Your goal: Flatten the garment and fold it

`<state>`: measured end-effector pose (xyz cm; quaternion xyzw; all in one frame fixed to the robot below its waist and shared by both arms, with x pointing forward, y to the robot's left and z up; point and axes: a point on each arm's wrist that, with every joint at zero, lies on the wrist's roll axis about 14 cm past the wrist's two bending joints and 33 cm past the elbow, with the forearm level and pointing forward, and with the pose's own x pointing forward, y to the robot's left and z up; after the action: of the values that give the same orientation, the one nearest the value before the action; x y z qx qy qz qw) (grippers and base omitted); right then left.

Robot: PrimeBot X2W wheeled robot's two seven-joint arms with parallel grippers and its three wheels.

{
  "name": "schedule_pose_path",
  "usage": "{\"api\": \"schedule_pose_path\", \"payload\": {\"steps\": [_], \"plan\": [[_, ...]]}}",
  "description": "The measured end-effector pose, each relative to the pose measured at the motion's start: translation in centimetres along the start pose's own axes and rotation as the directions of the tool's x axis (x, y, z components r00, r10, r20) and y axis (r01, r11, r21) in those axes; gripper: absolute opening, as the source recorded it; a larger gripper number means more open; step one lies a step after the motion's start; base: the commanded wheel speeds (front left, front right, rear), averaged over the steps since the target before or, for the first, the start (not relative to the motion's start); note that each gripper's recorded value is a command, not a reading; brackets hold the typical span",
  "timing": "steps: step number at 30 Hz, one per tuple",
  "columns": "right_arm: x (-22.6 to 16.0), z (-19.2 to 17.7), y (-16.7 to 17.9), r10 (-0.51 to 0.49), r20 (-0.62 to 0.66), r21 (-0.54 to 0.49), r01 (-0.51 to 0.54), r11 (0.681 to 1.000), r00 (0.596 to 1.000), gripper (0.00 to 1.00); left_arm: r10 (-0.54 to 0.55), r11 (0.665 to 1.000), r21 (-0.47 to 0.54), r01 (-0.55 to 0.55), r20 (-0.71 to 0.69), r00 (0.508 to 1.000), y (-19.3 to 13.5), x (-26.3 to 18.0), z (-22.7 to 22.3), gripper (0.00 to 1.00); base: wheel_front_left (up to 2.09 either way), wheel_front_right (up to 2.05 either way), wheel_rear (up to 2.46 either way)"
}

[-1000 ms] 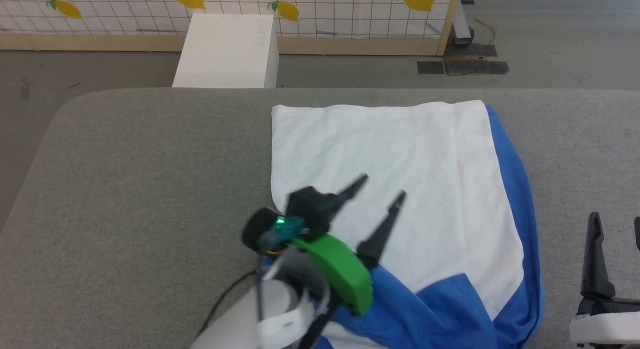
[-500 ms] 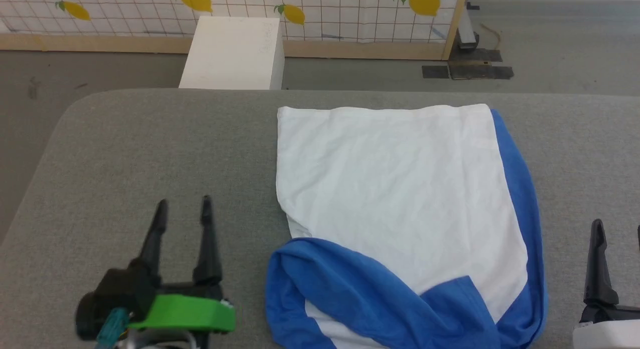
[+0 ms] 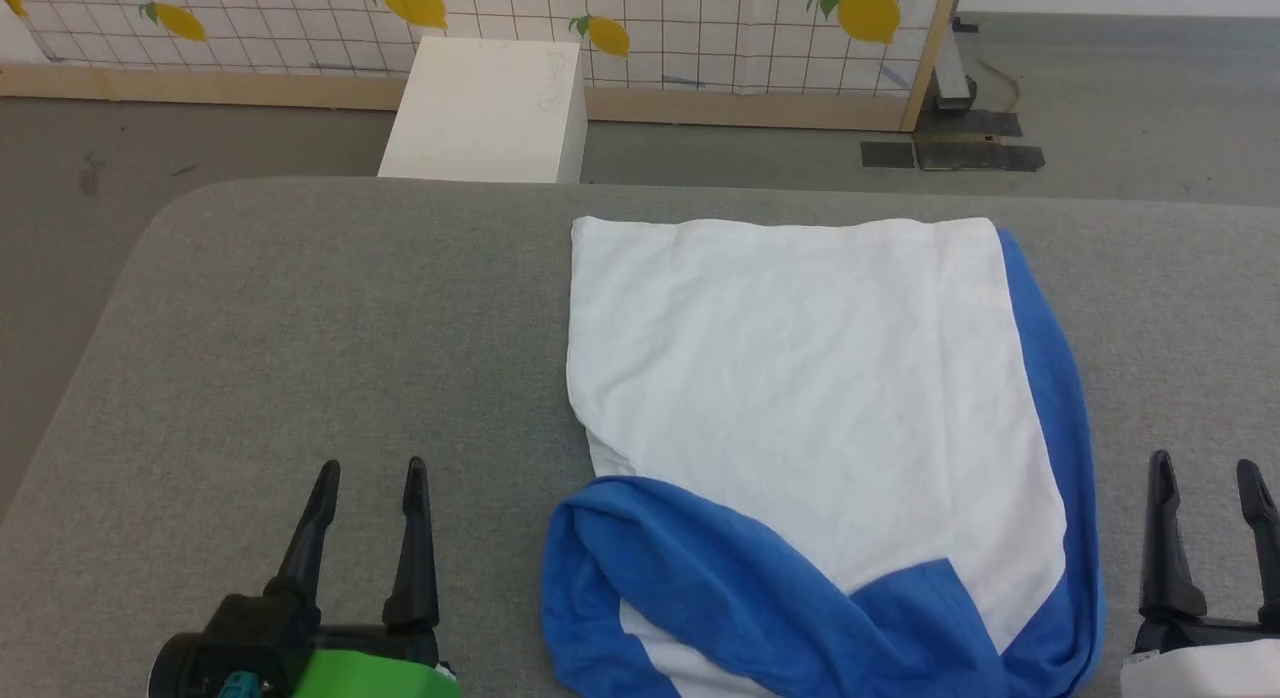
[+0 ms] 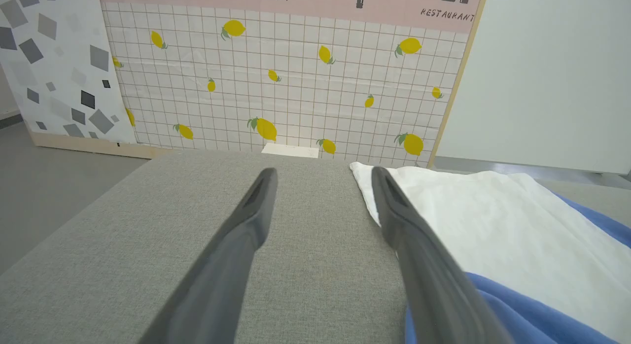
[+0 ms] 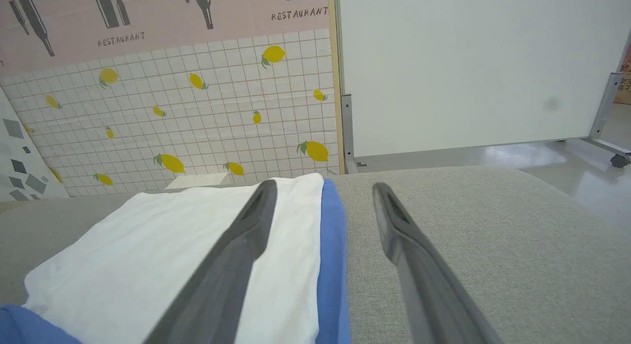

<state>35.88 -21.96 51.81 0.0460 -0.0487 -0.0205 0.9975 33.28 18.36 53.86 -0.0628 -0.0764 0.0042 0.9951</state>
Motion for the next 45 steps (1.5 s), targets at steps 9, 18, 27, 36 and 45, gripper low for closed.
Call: {"api": "schedule_pose_path", "payload": {"steps": [9, 18, 27, 36, 45], "plan": [[1.4, 0.6, -0.6, -0.022, -0.012, -0.005, 0.022, 1.0, 1.0, 1.0, -0.009, 0.999, -0.047, 0.011, 0.03, 0.999, -0.3, 1.2, 0.5, 1.0, 0.0, 0.0, 0.0], [8.7, 2.9, -1.0, -0.005, -0.108, -0.033, 0.001, 0.999, 0.994, 1.0, -0.043, 0.997, -0.066, 0.042, -0.023, 0.999, -0.9, 3.0, -1.9, 1.0, 0.0, 0.0, 0.0], [15.4, -2.9, -3.9, -0.034, -0.463, -0.051, 0.012, 0.999, 0.885, 1.0, -0.078, 0.995, -0.071, 0.074, -0.06, 0.995, -1.5, 6.1, -4.5, 1.0, 0.0, 0.0, 0.0], [17.2, -10.3, -3.8, -0.029, -0.68, -0.072, -0.027, 0.997, 0.733, 1.0, -0.076, 0.995, -0.079, 0.066, -0.12, 0.99, -1.3, 7.3, -7.4, 1.0, 0.0, 0.0, 0.0], [16.7, -15.3, -1.8, 0.024, -0.792, -0.042, -0.094, 0.995, 0.61, 1.0, -0.036, 0.998, -0.06, 0.026, -0.163, 0.986, 0.1, 7.0, -8.8, 1.0, 0.0, 0.0, 0.0]]}}
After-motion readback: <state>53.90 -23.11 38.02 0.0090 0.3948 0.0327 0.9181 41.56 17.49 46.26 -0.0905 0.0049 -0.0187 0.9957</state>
